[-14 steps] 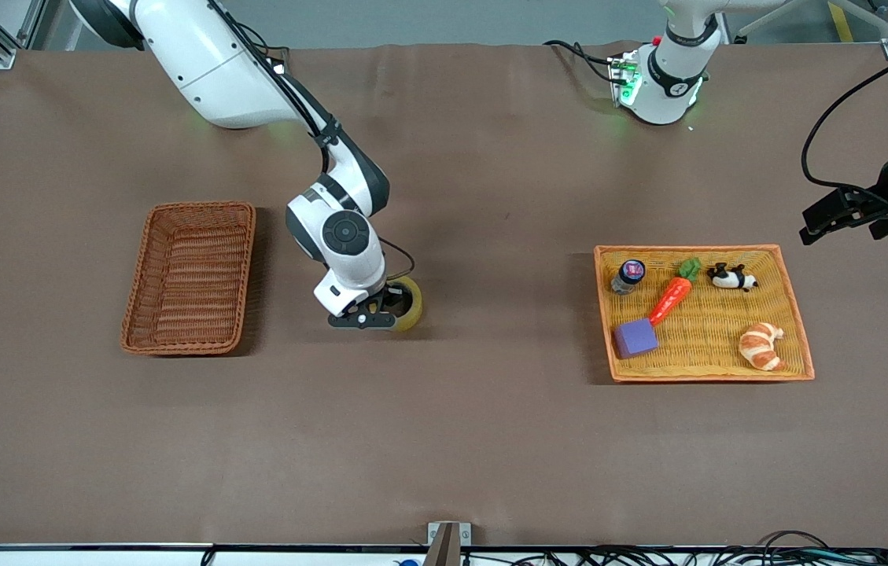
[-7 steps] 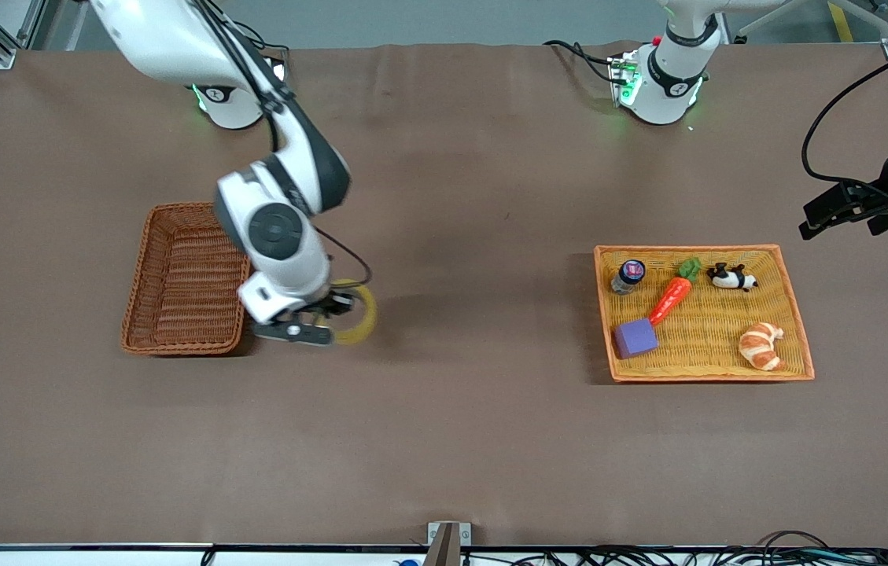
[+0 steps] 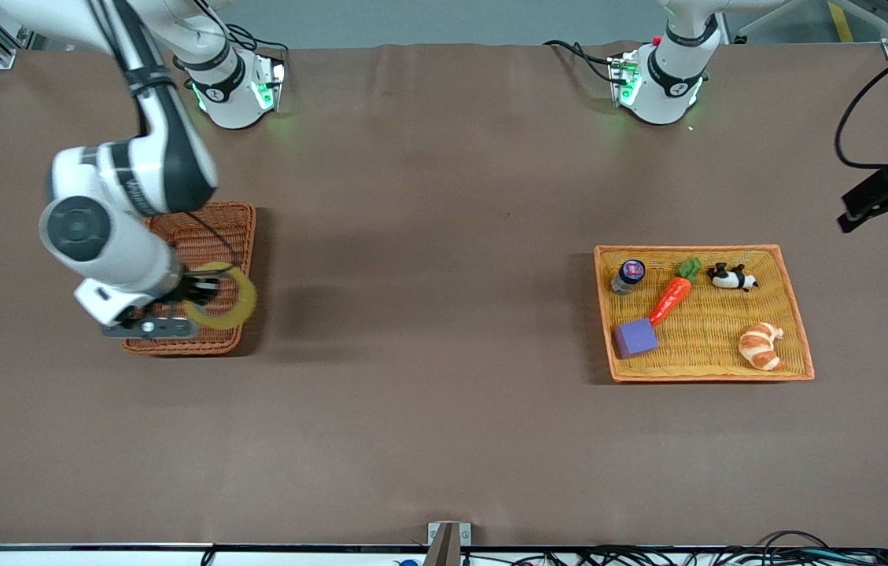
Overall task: Move tape to another basket
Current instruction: 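Carry the tape roll with the right gripper over the wicker basket, then lower the tape into the wicker basket and open the right gripper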
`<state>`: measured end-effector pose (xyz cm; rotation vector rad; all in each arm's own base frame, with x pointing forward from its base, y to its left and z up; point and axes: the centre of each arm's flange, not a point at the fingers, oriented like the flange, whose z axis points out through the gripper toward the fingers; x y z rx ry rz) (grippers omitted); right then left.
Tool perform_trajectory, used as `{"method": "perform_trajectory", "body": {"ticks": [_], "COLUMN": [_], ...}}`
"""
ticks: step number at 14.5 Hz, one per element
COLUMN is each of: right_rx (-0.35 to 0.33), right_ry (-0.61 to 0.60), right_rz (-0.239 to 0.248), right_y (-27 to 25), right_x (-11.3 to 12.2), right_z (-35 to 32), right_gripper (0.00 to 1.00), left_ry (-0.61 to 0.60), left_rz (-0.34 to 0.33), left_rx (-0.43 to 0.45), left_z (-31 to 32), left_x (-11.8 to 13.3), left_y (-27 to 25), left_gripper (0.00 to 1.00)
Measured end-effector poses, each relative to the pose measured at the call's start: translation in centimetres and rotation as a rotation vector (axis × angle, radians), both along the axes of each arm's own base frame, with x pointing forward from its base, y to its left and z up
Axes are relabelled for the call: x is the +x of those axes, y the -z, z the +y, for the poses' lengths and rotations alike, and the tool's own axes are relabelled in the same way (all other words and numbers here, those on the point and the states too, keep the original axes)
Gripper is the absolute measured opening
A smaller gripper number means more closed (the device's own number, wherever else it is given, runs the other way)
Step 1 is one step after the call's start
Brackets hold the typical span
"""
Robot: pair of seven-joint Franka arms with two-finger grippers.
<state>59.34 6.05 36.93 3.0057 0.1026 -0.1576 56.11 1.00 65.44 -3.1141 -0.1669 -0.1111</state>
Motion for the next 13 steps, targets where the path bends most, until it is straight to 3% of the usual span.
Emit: {"method": "perform_trajectory", "body": {"ticks": [4, 8, 13], "right_rx": [0.041, 0.057, 0.088], "right_ry": [-0.078, -0.098, -0.086], "right_rz": [-0.018, -0.045, -0.065], "right_y": [5.1, 11.0, 12.4], "right_x": [-4.0, -9.0, -10.1], "right_z": [-9.4, -12.1, -10.8], "right_gripper": [0.22, 0.22, 0.22], "left_ry": [-0.002, 0.019, 0.015], "left_rz": [0.041, 0.052, 0.041], "left_rx": [-0.002, -0.065, -0.068], "left_z": [0.2, -1.5, -1.2], "left_x": [-0.1, 1.7, 2.2], "left_y": [0.6, 3.0, 3.3], "left_gripper": [1.00, 1.00, 1.00]}}
